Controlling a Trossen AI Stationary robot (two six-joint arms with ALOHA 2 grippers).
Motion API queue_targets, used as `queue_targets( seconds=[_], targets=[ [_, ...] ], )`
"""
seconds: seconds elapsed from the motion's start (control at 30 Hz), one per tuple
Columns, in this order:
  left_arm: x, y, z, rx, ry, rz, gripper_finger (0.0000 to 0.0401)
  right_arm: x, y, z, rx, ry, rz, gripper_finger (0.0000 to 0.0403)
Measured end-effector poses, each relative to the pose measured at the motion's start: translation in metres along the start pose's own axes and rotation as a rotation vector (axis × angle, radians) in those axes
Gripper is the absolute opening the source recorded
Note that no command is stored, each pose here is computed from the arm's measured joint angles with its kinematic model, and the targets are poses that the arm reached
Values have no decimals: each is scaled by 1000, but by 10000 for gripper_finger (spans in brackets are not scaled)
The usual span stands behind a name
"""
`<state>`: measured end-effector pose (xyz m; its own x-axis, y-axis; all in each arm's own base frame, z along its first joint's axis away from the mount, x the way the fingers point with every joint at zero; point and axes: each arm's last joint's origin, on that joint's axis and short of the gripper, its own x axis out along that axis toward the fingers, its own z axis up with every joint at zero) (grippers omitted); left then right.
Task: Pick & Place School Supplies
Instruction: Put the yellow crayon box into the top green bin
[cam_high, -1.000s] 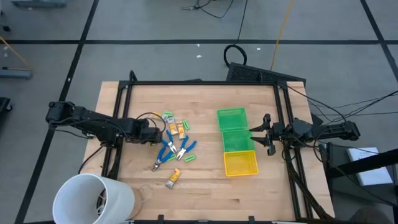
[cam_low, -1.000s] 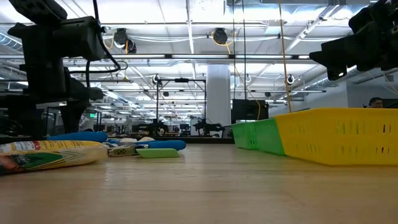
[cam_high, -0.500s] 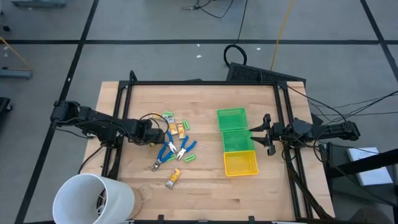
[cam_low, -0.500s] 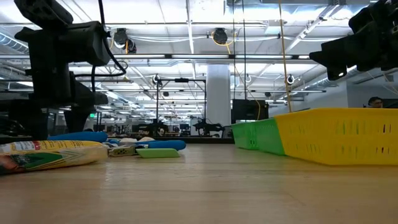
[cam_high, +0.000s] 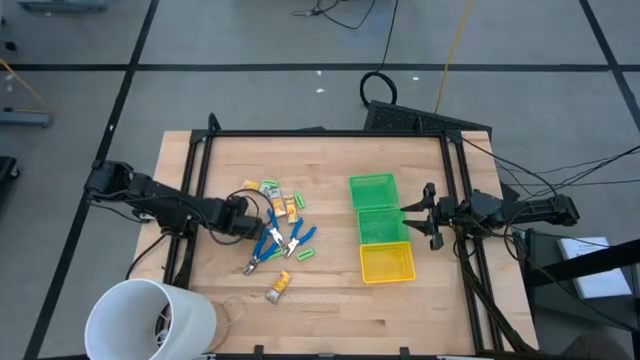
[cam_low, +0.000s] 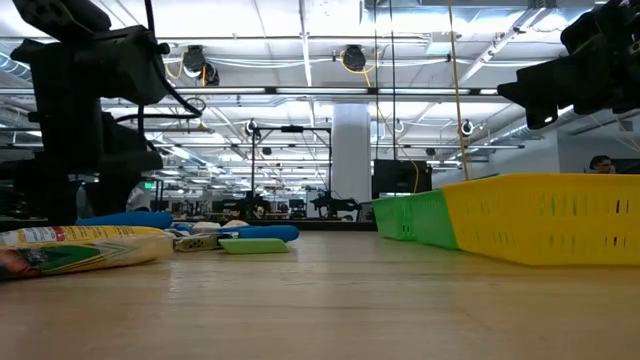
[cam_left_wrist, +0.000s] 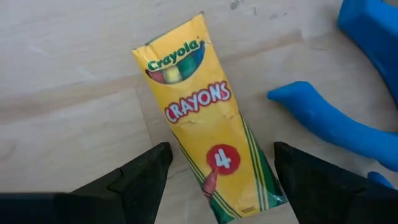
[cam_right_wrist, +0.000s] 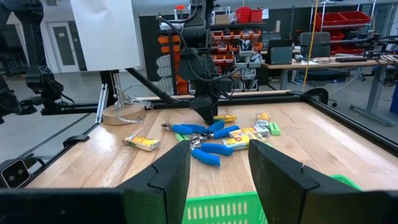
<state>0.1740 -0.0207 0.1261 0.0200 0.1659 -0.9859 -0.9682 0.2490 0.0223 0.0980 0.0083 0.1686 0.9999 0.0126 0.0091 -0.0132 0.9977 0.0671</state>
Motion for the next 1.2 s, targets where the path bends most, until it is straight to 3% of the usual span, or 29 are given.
queue_targets(
  seconds=[0.33, 0.63, 0.93, 1.2],
  targets=[
    [0, 0, 0, 5, 12, -1, 286, 0, 0, 0, 0, 0, 0, 155],
    [1, 0, 0, 14, -26, -3, 178, 0, 0, 0, 0, 0, 0, 155],
    [-11, -5, 8, 236, -71, -73, 120, 0, 0, 0, 0, 0, 0, 155],
    [-72, -27, 26, 425, -324, -246, 119, 0, 0, 0, 0, 0, 0, 155]
  ],
)
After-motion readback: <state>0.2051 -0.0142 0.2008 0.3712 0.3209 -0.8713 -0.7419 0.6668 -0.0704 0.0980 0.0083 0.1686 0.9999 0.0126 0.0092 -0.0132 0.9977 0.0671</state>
